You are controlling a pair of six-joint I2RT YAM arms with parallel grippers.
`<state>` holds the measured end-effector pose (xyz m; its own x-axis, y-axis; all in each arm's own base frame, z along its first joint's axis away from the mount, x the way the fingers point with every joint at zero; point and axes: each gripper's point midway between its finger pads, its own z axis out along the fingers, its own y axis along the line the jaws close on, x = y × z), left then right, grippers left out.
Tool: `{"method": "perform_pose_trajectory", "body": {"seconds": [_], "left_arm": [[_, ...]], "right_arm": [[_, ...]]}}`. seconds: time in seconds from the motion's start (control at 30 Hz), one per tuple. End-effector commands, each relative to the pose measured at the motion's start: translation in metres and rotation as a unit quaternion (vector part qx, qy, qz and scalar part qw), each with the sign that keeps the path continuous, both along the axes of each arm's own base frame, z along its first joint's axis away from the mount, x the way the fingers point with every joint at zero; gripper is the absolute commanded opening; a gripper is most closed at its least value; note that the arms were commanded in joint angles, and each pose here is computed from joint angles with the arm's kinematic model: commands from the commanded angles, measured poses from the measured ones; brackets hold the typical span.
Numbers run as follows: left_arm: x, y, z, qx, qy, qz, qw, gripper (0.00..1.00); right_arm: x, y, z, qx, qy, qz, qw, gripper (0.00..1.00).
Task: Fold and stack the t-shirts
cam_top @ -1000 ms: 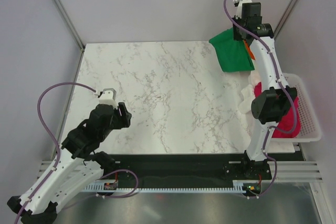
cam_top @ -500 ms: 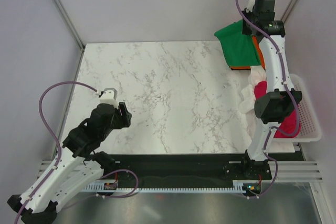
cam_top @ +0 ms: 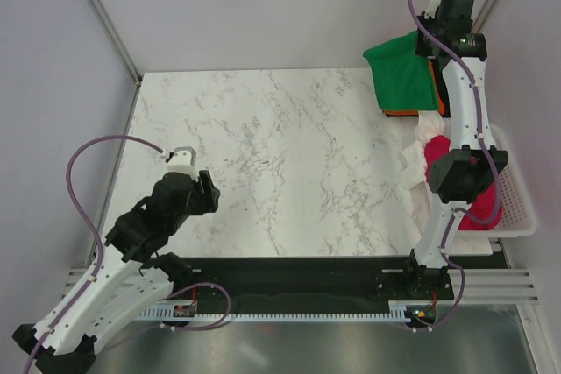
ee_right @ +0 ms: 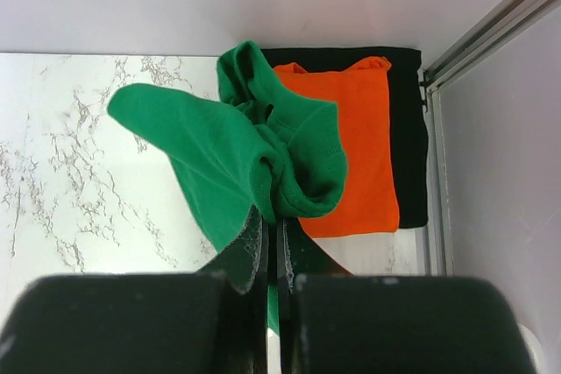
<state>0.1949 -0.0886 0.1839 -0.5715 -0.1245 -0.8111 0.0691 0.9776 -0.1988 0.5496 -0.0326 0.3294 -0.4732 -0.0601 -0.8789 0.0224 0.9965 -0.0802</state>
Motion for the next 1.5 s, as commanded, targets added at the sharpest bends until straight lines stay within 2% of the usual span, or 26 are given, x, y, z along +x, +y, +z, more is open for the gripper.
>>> {"method": "perform_pose_trajectory", "body": {"seconds": [0.0, 0.33, 0.63, 0.93, 1.2, 1.47], "left_arm": [[0.006, 0.002, 0.011, -0.002, -0.017, 0.013, 1.000, 0.62], [0.007, 0.003, 0.010, -0.001, -0.015, 0.017, 1.000, 0.62], [0.007, 0.002, 0.008, 0.002, -0.011, 0.017, 1.000, 0.62], [0.008, 0.001, 0.007, 0.004, -0.006, 0.014, 1.000, 0.62], [0.009, 0.000, 0.004, 0.009, 0.002, 0.012, 1.000, 0.62], [0.008, 0.002, 0.006, 0.005, -0.005, 0.017, 1.000, 0.62]], "right_arm": [[0.012, -0.001, 0.027, 0.011, -0.048, 0.011, 0.999, 0.00], [0.043, -0.021, -0.015, 0.014, -0.026, 0.004, 1.000, 0.00], [0.065, -0.053, -0.008, 0.006, -0.070, -0.023, 0.997, 0.00], [0.103, -0.075, -0.042, -0.014, -0.096, -0.041, 0.994, 0.00], [0.133, -0.101, -0.086, -0.026, -0.111, -0.105, 0.988, 0.00], [0.135, -0.156, -0.107, -0.038, -0.152, -0.278, 0.948, 0.00]]}}
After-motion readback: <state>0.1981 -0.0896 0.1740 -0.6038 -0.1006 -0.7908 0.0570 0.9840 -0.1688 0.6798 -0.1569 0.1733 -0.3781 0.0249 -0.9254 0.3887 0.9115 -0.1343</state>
